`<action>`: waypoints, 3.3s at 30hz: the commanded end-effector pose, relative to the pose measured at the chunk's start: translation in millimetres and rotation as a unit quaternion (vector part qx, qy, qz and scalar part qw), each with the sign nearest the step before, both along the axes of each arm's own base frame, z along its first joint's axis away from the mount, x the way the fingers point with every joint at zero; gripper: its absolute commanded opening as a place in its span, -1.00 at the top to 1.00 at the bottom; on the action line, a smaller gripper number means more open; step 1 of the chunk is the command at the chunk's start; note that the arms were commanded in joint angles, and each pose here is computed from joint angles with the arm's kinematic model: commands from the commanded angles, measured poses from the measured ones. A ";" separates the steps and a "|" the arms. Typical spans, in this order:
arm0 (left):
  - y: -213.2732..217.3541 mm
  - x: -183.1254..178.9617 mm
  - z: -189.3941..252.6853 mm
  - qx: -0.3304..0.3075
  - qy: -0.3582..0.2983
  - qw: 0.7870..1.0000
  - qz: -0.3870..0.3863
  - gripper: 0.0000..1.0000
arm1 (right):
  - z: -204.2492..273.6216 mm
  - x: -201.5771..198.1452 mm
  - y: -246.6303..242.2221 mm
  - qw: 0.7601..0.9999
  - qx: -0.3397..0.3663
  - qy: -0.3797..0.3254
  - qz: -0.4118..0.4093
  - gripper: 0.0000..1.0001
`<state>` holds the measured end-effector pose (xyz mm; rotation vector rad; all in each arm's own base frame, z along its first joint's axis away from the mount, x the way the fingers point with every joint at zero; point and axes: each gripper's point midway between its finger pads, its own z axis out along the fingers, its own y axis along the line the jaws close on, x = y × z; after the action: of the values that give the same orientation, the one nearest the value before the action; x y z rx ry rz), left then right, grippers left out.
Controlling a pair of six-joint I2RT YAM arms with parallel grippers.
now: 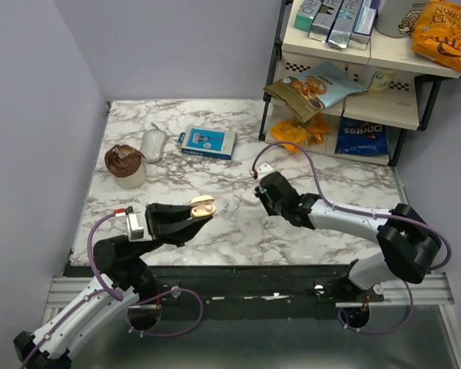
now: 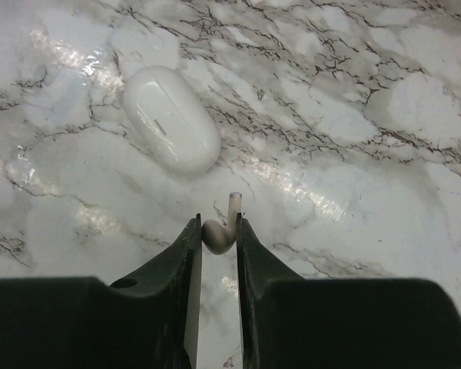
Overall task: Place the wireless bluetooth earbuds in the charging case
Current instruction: Pick up the earbud from the center of the board.
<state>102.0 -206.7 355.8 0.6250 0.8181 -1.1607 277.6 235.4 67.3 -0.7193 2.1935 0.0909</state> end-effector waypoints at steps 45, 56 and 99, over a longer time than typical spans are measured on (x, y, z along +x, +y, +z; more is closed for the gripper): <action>-4.6 -1.6 4.1 -0.011 0.012 1.000 -0.023 1.00 | -21.0 9.3 -30.8 0.968 0.111 0.124 -0.186 0.29; -6.5 1.0 0.7 -0.010 0.019 0.999 -0.023 1.00 | -21.4 23.1 -17.9 0.983 0.061 0.127 -0.119 -0.06; -4.1 -0.1 0.3 -0.010 0.024 0.999 -0.021 1.00 | -31.5 25.1 -1.3 0.868 0.242 0.203 -0.382 0.99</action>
<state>104.3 -212.6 354.9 0.6118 0.8427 -1.2139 301.7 237.3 27.3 0.1502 2.5742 0.3439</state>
